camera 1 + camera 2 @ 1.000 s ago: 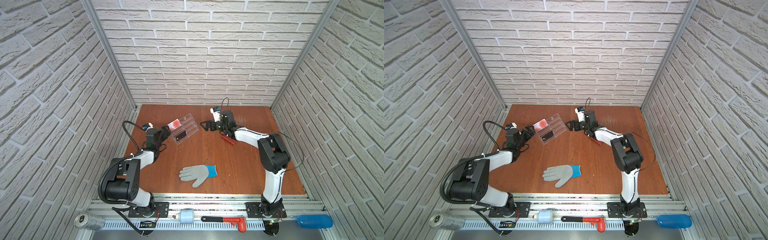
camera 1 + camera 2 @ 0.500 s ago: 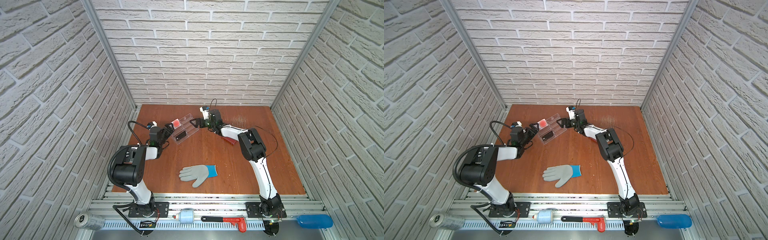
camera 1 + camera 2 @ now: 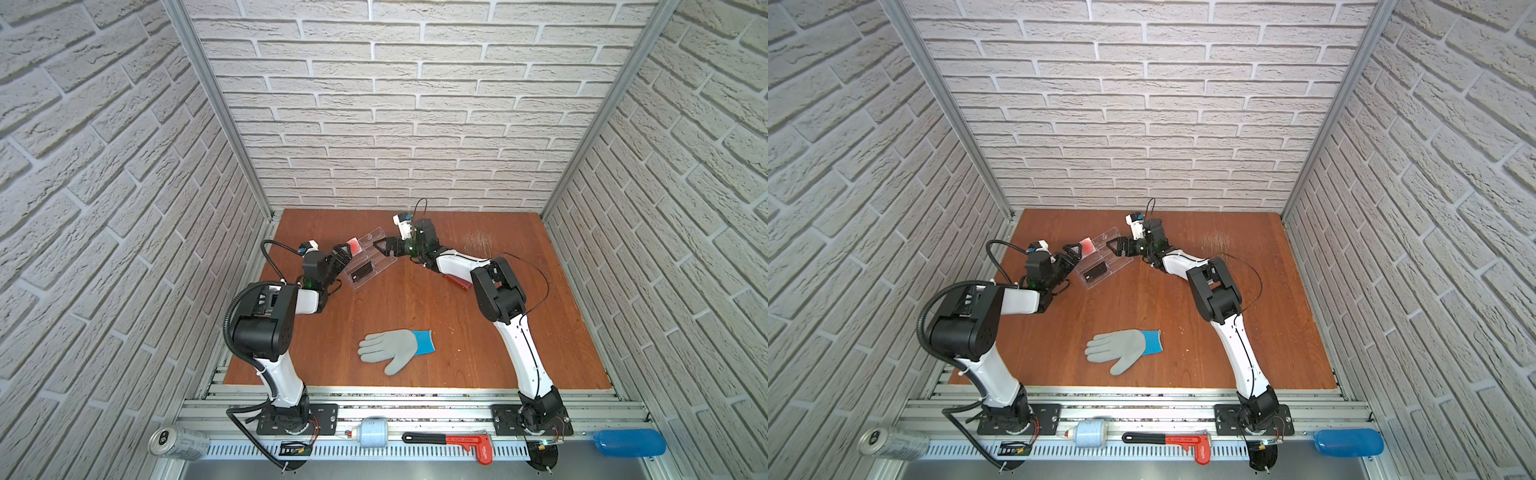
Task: Take the credit cards out of the card holder
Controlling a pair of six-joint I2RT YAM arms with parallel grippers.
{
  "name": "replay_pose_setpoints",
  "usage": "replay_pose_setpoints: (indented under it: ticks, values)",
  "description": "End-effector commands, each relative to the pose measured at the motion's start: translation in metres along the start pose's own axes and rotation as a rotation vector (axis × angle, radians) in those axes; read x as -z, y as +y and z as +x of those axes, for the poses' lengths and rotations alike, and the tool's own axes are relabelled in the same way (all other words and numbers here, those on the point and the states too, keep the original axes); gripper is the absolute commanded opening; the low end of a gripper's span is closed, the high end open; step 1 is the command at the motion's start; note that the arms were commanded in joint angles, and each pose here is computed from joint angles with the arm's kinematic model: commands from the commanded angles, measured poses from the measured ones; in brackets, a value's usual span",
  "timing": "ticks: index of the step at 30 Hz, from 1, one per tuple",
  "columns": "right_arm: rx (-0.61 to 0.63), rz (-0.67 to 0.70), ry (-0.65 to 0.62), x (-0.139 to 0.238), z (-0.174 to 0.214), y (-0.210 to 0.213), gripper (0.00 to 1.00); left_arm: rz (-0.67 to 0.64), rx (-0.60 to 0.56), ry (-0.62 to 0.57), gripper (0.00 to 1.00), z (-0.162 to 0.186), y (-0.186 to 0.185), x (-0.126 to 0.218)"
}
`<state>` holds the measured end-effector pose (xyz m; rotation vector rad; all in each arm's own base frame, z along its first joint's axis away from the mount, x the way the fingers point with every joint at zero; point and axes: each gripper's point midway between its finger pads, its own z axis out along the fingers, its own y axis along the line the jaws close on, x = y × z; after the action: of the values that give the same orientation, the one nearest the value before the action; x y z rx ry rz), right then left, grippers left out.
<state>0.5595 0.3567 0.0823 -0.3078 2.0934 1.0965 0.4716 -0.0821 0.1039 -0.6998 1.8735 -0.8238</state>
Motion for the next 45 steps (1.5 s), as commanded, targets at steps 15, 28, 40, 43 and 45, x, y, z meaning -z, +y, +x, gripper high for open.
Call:
replay_pose_setpoints:
  ticks: [15, 28, 40, 43, 45]
  values:
    - [0.011, -0.059, -0.030, 0.035, 0.013, 0.041, 1.00, 0.107, -0.052, 0.024, 0.98, 0.007, -0.032, -0.017]
    - [0.000, -0.007, -0.029, 0.068, 0.033, 0.052, 1.00, 0.152, -0.088, 0.100, 0.98, 0.027, -0.051, -0.032]
    - [0.022, 0.218, 0.008, 0.095, 0.040, 0.025, 1.00, 0.107, -0.128, 0.135, 0.98, 0.029, -0.040, -0.029]
    - [0.033, 0.288, 0.009, 0.105, 0.040, 0.018, 0.99, 0.093, -0.169, 0.133, 0.98, 0.024, -0.038, -0.024]
    - [0.046, 0.341, -0.012, 0.119, 0.032, 0.017, 1.00, 0.074, -0.188, 0.136, 0.98, 0.022, -0.034, -0.022]
